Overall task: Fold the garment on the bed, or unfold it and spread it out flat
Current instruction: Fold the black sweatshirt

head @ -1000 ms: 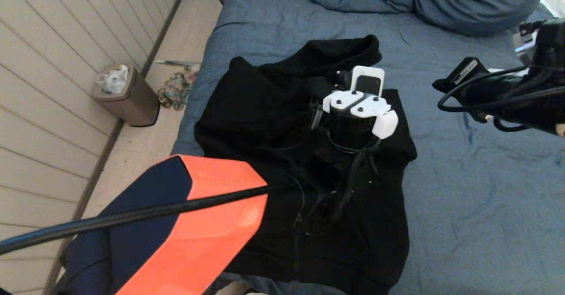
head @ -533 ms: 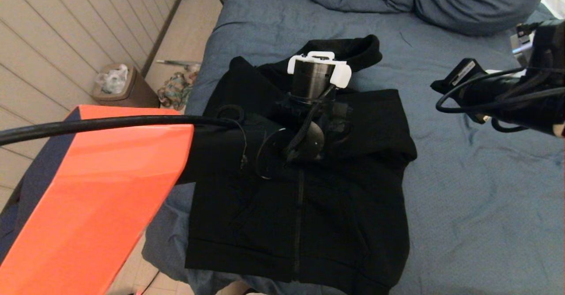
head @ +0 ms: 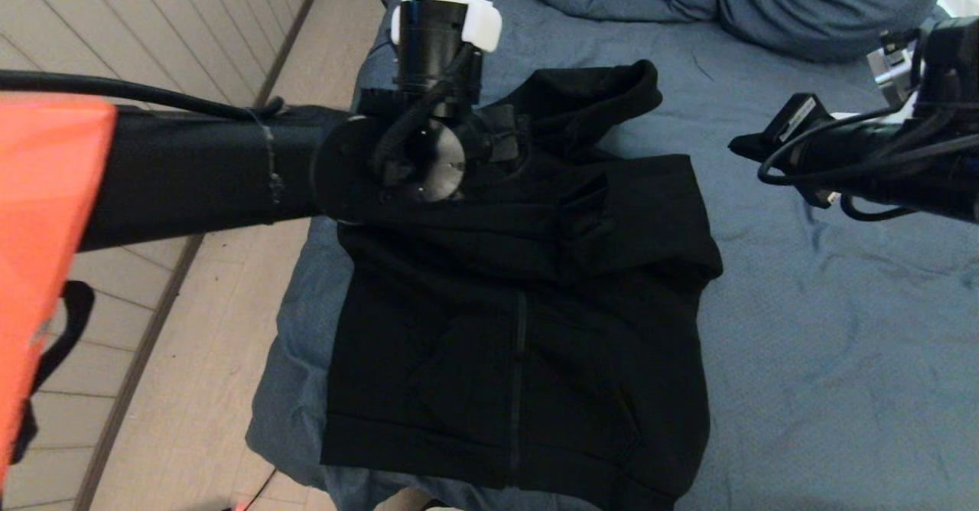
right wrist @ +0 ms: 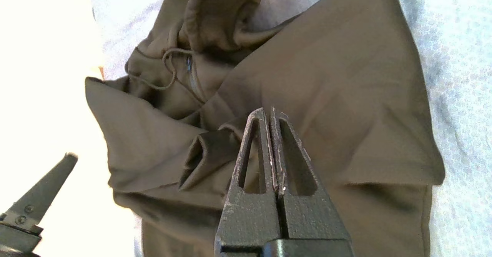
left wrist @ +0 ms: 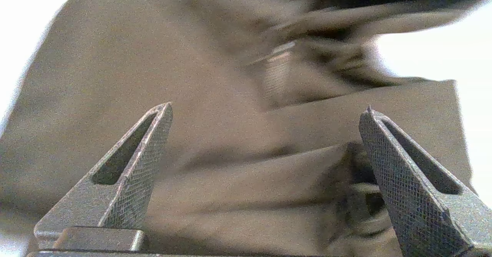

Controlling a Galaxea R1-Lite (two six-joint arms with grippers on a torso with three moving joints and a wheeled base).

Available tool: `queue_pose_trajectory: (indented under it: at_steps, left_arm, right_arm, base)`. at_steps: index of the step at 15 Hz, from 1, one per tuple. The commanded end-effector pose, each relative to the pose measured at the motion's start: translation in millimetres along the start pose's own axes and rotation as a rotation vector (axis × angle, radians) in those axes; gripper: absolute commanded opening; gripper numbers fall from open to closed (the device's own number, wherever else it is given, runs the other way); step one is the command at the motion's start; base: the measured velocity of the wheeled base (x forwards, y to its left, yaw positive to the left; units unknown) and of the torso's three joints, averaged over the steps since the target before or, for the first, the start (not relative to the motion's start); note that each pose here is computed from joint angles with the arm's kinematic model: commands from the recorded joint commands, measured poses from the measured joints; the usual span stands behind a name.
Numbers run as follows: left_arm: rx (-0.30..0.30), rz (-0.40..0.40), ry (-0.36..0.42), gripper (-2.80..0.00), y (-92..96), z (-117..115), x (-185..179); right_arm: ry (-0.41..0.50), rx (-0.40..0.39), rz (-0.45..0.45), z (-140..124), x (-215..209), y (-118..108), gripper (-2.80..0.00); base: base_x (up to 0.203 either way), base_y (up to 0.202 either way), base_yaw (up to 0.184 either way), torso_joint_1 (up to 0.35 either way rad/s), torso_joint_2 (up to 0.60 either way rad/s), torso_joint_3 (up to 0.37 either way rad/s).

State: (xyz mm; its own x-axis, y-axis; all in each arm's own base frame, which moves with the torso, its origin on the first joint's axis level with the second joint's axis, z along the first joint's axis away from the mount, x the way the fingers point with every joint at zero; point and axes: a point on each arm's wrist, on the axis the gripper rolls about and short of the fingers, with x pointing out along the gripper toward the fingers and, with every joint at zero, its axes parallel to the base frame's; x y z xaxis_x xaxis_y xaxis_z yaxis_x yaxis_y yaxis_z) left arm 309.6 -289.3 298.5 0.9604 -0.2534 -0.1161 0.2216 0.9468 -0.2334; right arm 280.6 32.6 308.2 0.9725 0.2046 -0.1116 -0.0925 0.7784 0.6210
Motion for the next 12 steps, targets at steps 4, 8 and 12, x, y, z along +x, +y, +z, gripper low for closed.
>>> queue_pose_trajectory:
  at_steps: [4, 8, 12]
  left_arm:
    - [-0.228, 0.058, 0.154, -2.8, 85.2, 26, -44]
    - [-0.284, 0.099, 0.263, -2.8, 133.8, -7, -58]
    - [-0.319, 0.066, 0.261, -2.8, 134.2, -44, 1]
  right_arm:
    - [0.046, -0.018, 0.031, 15, -20, 30, -2.8]
    - [0.214, -0.032, 0.075, 6, -4, 61, -2.8]
    - [0.429, -0.065, 0.121, -37, 33, 101, -2.8]
  base:
    - [0.0, 0.0, 0.0, 0.0, 0.0, 0.0]
    - [0.0, 0.0, 0.0, 0.0, 0.0, 0.0]
    - [0.0, 0.0, 0.0, 0.0, 0.0, 0.0]
